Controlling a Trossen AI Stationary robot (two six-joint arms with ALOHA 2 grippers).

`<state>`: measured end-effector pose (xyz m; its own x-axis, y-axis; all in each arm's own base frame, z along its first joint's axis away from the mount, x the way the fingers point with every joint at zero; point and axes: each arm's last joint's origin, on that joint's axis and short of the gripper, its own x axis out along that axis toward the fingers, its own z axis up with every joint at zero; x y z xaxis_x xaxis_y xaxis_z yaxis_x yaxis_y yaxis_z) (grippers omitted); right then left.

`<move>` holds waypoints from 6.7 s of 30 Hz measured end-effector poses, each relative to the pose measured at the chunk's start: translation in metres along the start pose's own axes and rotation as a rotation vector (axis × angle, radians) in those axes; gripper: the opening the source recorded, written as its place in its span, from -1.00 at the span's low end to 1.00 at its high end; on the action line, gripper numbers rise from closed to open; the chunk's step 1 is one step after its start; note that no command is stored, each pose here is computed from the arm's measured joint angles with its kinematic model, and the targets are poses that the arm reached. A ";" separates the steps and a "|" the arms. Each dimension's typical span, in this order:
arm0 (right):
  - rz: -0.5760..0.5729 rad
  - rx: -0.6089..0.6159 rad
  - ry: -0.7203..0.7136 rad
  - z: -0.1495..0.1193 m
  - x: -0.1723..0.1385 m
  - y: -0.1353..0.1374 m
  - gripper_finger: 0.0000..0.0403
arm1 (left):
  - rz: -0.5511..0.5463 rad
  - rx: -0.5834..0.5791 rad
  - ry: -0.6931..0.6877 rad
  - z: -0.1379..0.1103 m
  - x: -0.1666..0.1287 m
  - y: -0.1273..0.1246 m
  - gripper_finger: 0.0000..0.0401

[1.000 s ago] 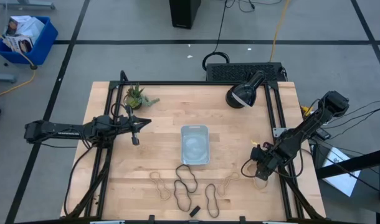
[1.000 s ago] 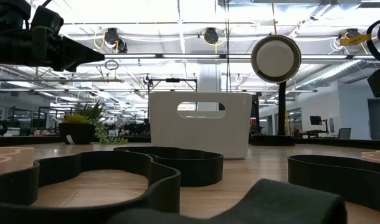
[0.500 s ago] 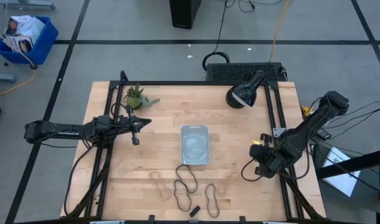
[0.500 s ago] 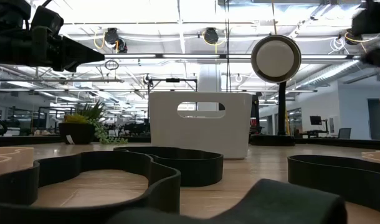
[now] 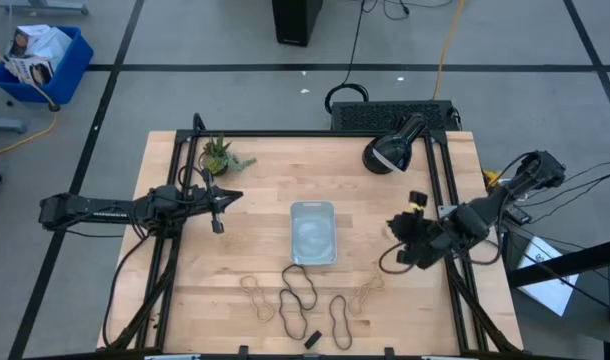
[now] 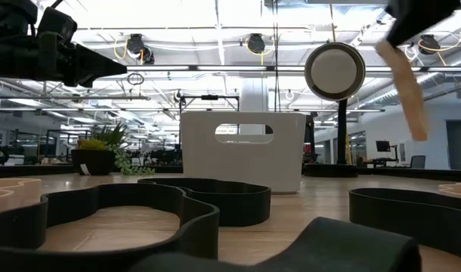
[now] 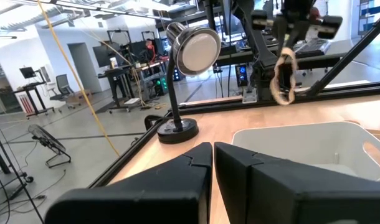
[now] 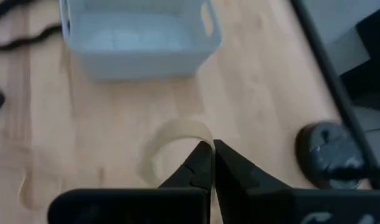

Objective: Pick and place rubber bands into bin
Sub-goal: Put the right light brown rubber band into the bin, then put the left light brown rubber band into the bin

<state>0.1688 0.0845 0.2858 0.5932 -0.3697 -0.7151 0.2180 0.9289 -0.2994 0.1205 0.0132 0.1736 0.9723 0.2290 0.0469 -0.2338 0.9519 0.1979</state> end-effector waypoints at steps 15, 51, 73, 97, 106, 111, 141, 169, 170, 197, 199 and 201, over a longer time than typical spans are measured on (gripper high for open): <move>0.114 -0.130 -0.505 0.094 0.046 -0.031 -1.00 | 0.000 0.004 0.000 0.000 0.000 0.000 -0.87; 0.280 -0.178 -0.210 0.084 0.170 -0.003 -0.33 | 0.000 0.007 0.001 0.000 0.000 0.000 -0.87; 0.372 -0.009 -0.616 0.014 0.072 -0.050 -0.98 | -0.001 0.022 0.003 0.000 0.000 0.000 -0.87; 0.489 0.044 -0.942 -0.102 0.057 -0.047 -1.00 | 0.126 0.084 0.034 -0.001 0.000 0.004 -0.87; 0.576 0.042 -0.902 -0.119 0.071 -0.039 -1.00 | 0.102 -0.003 0.020 -0.001 0.000 0.003 -0.87; 0.628 -0.021 -0.963 -0.118 0.068 -0.038 -1.00 | 0.059 -0.145 0.011 -0.001 0.000 0.001 -0.87; 0.627 -0.036 -0.966 -0.118 0.068 -0.038 -1.00 | -0.470 -0.062 0.623 0.070 0.074 -0.102 -0.92; 0.539 0.099 -0.929 -0.117 0.070 -0.041 -1.00 | -0.420 -0.042 1.116 -0.010 0.054 -0.164 0.06; 0.539 0.099 -0.929 -0.117 0.070 -0.041 -1.00 | -0.414 -0.044 1.133 -0.013 0.054 -0.165 0.04; 0.531 0.098 -0.946 -0.116 0.069 -0.042 -1.00 | -0.561 0.135 0.799 0.040 0.049 -0.145 -0.96; 0.511 0.108 -0.944 -0.116 0.069 -0.043 -1.00 | -0.524 0.156 0.710 0.057 0.044 -0.132 -0.96; 0.490 0.118 -0.941 -0.116 0.070 -0.043 -1.00 | -0.489 0.166 0.617 0.074 0.038 -0.120 -0.98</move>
<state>0.1110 0.0162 0.1759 0.9854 0.1632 0.0494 -0.1627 0.9866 -0.0124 0.1855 -0.1071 0.2238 0.7774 -0.0884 -0.6227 0.2684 0.9420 0.2015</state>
